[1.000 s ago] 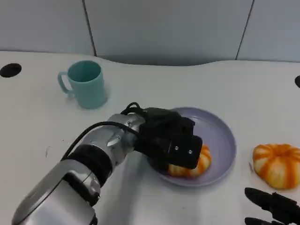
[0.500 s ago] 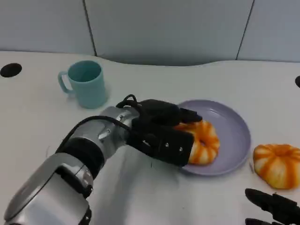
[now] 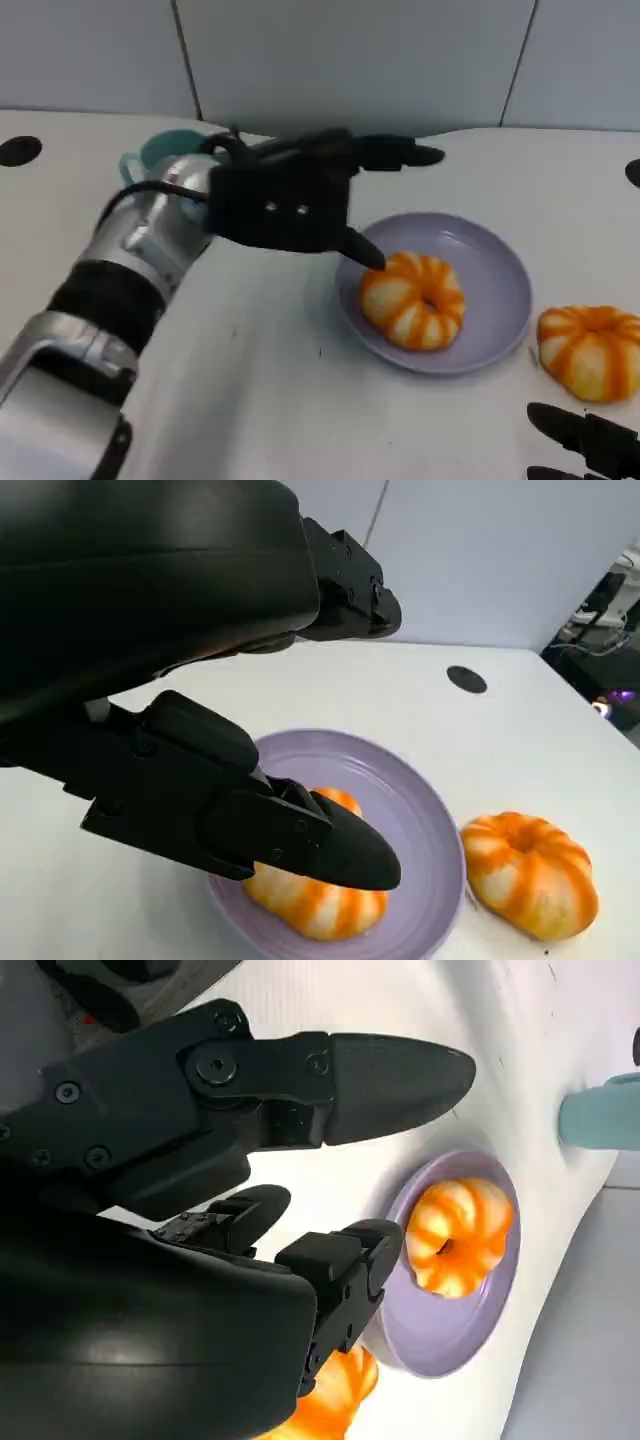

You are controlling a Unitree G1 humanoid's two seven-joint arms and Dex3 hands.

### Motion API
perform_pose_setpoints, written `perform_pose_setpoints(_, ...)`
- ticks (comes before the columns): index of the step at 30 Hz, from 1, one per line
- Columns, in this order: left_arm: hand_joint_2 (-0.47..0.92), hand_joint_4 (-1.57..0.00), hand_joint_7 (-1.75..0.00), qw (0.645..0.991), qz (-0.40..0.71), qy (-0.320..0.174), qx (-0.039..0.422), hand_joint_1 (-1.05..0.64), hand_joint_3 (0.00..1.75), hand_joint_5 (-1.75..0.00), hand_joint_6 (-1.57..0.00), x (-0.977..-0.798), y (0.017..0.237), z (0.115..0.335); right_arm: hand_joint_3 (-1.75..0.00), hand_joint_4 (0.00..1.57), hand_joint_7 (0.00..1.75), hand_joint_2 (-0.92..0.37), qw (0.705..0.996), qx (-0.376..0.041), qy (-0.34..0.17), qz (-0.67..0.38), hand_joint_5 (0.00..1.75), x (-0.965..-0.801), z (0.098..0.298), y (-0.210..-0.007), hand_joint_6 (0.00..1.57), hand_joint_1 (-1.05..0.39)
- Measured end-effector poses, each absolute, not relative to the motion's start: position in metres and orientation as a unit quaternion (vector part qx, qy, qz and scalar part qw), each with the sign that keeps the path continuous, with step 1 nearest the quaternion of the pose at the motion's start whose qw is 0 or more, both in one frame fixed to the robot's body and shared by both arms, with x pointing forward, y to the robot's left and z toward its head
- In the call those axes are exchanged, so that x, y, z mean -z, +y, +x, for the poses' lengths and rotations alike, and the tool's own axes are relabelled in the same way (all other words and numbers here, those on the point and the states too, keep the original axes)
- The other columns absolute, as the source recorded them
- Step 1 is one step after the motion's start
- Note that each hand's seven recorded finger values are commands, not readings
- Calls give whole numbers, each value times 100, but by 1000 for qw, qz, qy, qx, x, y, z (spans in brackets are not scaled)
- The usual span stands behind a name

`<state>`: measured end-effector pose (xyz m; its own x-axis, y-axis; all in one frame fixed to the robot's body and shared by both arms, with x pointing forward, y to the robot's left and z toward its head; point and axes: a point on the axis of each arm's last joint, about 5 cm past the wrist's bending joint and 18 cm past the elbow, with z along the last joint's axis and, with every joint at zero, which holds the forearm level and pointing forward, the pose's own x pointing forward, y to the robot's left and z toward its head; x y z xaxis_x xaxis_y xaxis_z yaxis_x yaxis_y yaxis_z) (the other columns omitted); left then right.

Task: Grasp the bread from the table and place it into the plate.

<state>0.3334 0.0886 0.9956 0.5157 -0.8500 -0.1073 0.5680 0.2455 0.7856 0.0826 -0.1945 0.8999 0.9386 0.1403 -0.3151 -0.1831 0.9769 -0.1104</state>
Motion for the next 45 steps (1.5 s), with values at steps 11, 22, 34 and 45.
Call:
perform_pose_setpoints(11, 92, -8, -2, 866, 277, -88, 407, -70, 7, -9, -21, -968, 177, 309, -47, 67, 1, -92, 983, -86, 151, -68, 1, -899, 85, -197, 48, -51)
perform_pose_setpoints(22, 92, -22, -2, 929, 181, 9, 324, -73, 11, -15, -26, -917, 226, 255, -48, 66, 0, -92, 983, -82, 151, -65, 0, -900, 85, -204, 47, -51)
perform_pose_setpoints(34, 92, -42, -11, 954, 118, 157, 224, -53, 24, -128, -67, -889, 237, 215, -48, 67, 0, -92, 982, -82, 157, -65, 1, -898, 84, -206, 48, -51)
perform_pose_setpoints(45, 92, -61, -158, 923, 192, 232, 240, -44, 50, -175, -46, -882, 221, 204, -48, 64, 0, -92, 980, -76, 173, -65, 0, -898, 80, -209, 48, -51)
